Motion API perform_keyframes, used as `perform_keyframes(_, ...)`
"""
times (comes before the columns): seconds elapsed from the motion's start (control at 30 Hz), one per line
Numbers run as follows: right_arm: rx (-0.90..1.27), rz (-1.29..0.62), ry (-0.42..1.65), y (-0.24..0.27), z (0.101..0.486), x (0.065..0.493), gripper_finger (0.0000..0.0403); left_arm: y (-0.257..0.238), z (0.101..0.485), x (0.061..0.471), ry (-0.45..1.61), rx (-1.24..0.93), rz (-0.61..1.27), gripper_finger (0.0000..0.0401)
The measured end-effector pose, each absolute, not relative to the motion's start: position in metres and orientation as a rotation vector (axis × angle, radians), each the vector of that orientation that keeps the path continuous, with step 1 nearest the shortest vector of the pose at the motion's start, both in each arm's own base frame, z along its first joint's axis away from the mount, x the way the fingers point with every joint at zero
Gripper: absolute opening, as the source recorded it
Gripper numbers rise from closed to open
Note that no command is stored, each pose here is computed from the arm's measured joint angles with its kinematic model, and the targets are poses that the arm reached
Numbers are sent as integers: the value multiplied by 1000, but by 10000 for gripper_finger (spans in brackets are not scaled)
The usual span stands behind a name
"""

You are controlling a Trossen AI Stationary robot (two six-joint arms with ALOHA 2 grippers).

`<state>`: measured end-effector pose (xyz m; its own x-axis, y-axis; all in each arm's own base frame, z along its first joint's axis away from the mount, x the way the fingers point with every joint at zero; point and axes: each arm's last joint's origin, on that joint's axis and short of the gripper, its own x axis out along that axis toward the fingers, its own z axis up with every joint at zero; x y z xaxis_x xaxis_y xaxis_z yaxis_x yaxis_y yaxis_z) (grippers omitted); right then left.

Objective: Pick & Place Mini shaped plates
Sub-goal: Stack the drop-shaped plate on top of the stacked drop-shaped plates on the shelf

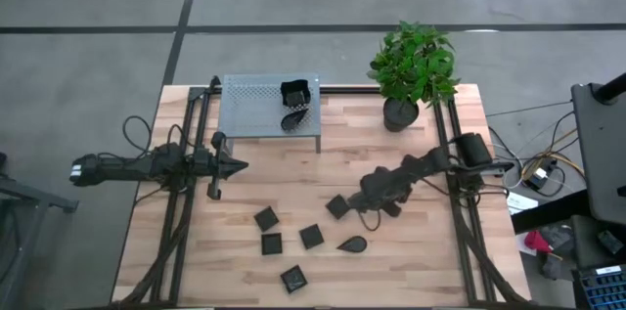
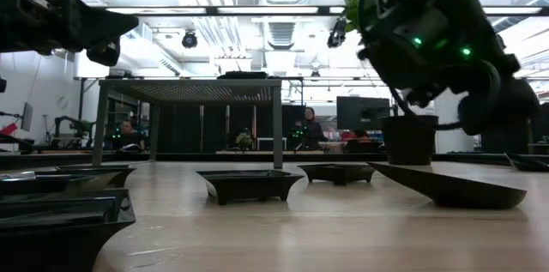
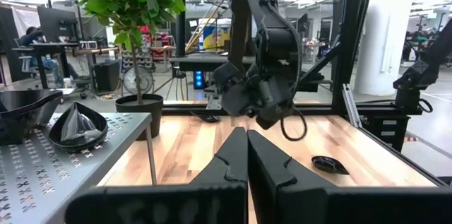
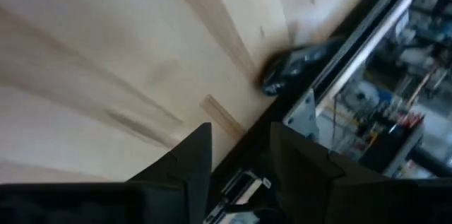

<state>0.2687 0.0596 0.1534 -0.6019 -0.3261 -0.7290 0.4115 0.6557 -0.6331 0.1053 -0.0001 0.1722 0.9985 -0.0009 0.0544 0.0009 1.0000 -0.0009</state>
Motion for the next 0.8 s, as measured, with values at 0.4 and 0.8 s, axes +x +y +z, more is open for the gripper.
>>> perform_keyframes(0.4,249,-1128,1849,45,141,228,127,0,172,105,-55,-1,-1,0)
perform_keyframes(0.8,333,-1237,1859,16,117,207,123,0,172,105,-54,-1,-1,0)
